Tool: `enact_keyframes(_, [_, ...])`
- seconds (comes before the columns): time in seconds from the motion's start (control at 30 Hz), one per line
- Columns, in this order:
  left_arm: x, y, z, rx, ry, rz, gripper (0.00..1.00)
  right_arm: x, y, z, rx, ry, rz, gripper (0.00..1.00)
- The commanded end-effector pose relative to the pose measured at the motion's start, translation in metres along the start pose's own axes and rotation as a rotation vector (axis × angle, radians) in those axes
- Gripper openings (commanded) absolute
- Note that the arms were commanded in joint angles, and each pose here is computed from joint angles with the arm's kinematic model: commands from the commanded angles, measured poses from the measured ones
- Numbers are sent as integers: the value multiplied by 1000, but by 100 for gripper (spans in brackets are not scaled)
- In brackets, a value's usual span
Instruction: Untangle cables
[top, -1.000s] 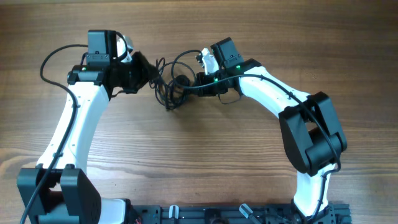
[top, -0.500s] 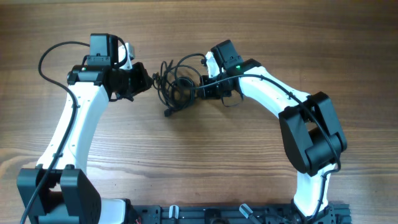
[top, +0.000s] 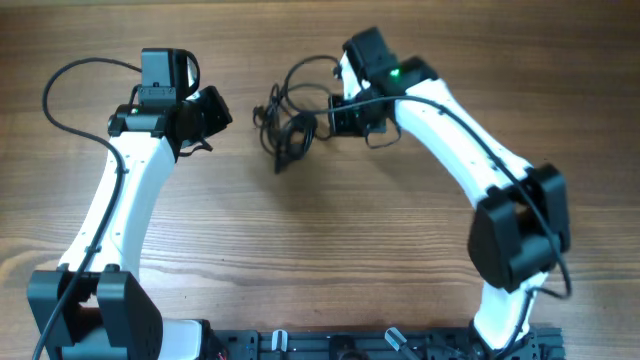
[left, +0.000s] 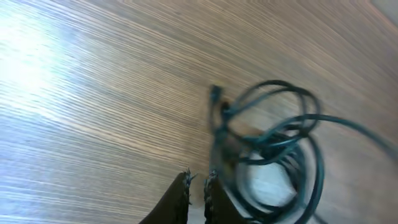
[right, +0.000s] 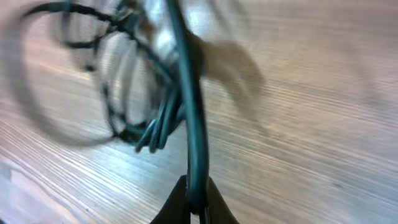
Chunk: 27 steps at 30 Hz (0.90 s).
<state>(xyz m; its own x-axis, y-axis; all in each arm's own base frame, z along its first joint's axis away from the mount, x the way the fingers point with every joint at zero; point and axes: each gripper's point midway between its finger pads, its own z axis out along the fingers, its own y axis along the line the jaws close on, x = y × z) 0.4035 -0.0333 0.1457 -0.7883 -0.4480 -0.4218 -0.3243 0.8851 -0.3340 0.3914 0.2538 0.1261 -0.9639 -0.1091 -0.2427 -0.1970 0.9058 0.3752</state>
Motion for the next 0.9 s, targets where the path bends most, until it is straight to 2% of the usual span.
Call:
enact_keyframes(0.0, [2,21,20,-96,11,-30,4,-26,1,-65,114,-159,-73,4])
enact_keyframes(0.17, [14,30,50,-123,78,-32,4,-34,-9,-97,227,-236,-147,4])
enact_keyframes(0.23, [16,23,53,-80,97,6,4,-34,-7,-102,225,-243,-202,4])
enact_keyframes(0.27, [18,14,53,-28,113,48,4,-32,3,-102,179,-233,-262,4])
enact_keyframes(0.33, [25,-11,51,123,153,138,4,-22,46,-102,-58,-205,-445,4])
enact_keyframes(0.4, [36,-38,43,300,198,238,4,-20,82,-109,-262,-222,-483,4])
enact_keyframes(0.47, [48,-64,29,489,236,338,4,-32,80,-108,-247,-247,-341,4])
enact_keyframes(0.53, [62,-87,9,694,261,446,5,-45,54,-102,-109,-280,-175,4])
enact_keyframes(0.6, [73,-98,-8,825,265,535,7,-47,40,-96,-50,-280,-89,4])
enact_keyframes(0.73, [81,-98,-21,861,248,634,14,-42,38,-81,-59,-228,-36,4])
enact_keyframes(0.87, [84,-98,-30,874,223,710,17,-40,39,-68,-89,-190,34,4])
